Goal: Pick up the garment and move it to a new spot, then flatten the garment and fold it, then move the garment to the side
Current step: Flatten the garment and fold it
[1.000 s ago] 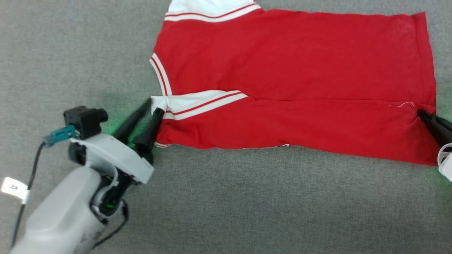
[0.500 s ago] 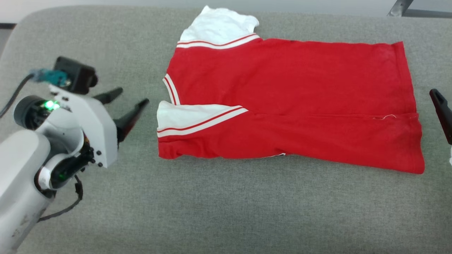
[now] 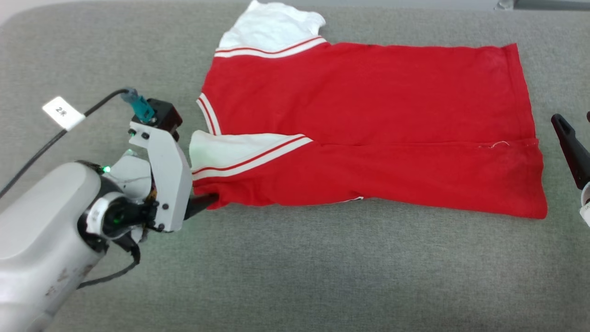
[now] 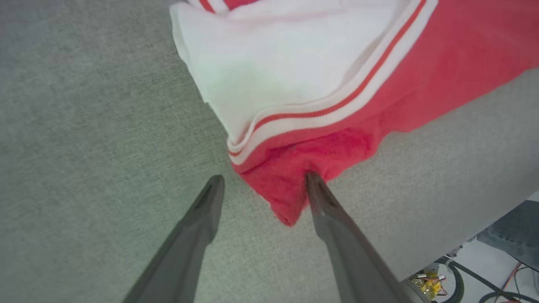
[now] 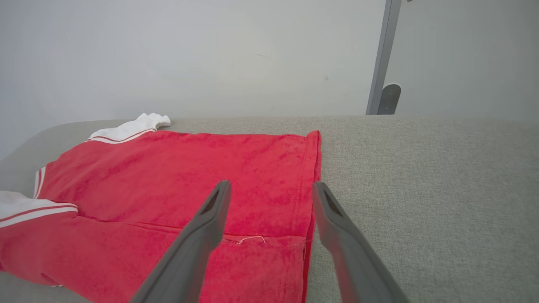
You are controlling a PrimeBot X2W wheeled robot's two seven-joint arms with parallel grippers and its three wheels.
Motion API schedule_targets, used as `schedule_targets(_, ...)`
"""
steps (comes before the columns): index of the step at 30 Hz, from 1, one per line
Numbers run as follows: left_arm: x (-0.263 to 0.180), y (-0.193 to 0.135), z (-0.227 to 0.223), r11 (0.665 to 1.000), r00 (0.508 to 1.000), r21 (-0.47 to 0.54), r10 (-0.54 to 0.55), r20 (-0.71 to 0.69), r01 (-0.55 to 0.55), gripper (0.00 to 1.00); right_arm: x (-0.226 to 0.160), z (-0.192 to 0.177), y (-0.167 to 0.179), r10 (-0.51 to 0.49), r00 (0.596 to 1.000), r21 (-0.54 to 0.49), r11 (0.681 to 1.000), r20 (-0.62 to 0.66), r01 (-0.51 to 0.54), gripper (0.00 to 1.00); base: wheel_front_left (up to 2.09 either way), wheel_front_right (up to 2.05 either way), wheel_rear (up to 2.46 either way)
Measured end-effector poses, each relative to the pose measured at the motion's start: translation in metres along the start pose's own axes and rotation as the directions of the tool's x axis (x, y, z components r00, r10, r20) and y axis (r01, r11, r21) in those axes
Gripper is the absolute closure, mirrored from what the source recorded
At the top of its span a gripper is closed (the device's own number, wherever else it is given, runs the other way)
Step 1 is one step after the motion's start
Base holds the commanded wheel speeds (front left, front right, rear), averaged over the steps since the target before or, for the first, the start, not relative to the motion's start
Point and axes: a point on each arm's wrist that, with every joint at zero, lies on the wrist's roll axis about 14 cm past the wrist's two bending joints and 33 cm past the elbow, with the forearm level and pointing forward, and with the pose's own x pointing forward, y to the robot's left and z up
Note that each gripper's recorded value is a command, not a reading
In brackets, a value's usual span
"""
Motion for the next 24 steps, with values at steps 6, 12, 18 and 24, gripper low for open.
schedule_targets(6,0.031,-0.001,-0.005,0.998,0.998,-0.054,-0.024,-0.052,0.021,0.0,-0.001,-0.005,-0.012,-0.032,0.999,0.004,0.999,-0.012,0.032,0.0,0.0,0.0,0.0)
schedule_targets(12,0.049,-0.002,-0.004,0.996,0.995,-0.077,-0.057,-0.082,0.051,0.0,-0.004,-0.01,-0.023,-0.062,0.998,0.007,0.998,-0.029,0.062,0.0,0.0,0.0,0.0)
schedule_targets(18,0.055,-0.003,-0.001,0.994,0.994,-0.083,-0.083,-0.072,0.077,1.0,-0.012,-0.032,-0.026,-0.066,0.984,-0.026,0.998,-0.167,0.062,0.0,0.0,0.0,0.0)
schedule_targets(24,0.054,-0.006,0.0,0.993,0.994,-0.078,-0.098,-0.058,0.093,1.0,-0.03,-0.075,-0.027,-0.06,0.888,-0.123,0.992,-0.457,0.004,0.0,0.0,0.0,0.0)
